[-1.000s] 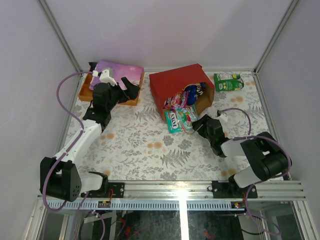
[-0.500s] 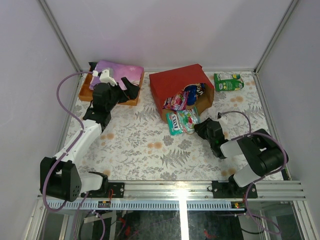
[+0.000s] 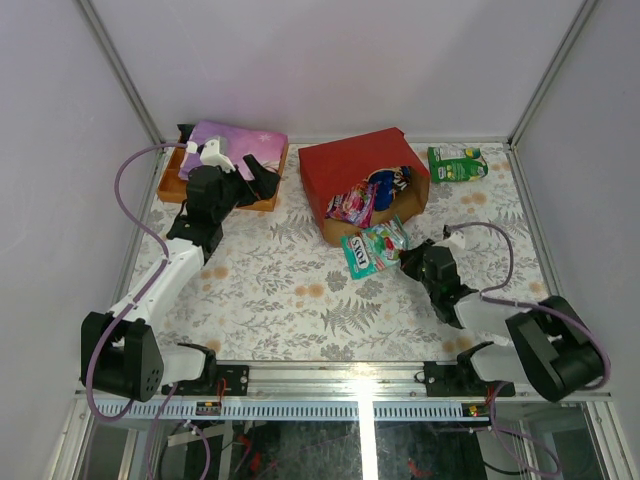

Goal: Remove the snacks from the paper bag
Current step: Take out the snack from the paper bag, then place the snack at the center of the board.

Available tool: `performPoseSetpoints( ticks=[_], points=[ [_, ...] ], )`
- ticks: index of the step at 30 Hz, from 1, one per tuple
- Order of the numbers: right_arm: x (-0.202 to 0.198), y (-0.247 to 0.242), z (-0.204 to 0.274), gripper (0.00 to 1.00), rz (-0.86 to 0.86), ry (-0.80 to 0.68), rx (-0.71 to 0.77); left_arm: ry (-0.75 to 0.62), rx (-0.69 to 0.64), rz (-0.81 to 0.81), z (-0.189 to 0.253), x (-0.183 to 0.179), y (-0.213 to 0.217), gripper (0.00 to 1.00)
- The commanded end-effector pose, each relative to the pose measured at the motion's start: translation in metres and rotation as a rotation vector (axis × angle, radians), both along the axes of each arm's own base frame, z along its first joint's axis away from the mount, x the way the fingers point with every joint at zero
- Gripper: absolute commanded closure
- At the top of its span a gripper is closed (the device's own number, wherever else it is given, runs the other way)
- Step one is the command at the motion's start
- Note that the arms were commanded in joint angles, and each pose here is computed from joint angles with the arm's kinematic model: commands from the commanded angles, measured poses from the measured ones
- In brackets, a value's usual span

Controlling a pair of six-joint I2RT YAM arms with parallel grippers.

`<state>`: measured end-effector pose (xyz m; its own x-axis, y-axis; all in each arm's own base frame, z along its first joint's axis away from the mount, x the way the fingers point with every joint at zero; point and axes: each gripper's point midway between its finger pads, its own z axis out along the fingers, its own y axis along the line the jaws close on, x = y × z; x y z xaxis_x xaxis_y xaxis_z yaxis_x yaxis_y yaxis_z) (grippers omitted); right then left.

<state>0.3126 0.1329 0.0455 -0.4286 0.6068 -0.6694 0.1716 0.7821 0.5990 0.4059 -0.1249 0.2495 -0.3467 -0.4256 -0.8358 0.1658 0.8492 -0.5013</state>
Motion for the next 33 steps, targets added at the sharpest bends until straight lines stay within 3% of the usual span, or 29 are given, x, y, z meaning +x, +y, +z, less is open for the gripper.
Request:
performPoseSetpoints(
  ticks=[1,9,16,21,33],
  points=[
    [-0.001,-0.016,0.030,1.00,-0.031,-0.091,-0.054,-0.053,0.001,0.011,0.019,0.005,0.004,0.00],
    [-0.021,-0.042,0.078,1.00,-0.073,-0.217,-0.085,-0.048,0.000,0.003,0.017,0.006,0.003,0.00],
    [-0.030,-0.087,0.098,1.00,-0.187,-0.240,-0.083,-0.055,0.003,0.008,0.020,0.004,0.004,0.00],
    [-0.032,-0.129,0.088,1.00,-0.327,-0.189,-0.079,-0.056,0.001,0.003,0.021,0.003,0.003,0.00],
    [0.008,-0.172,0.054,1.00,-0.566,-0.109,0.155,-0.050,0.000,-0.017,0.021,0.004,0.000,0.00]
  ],
)
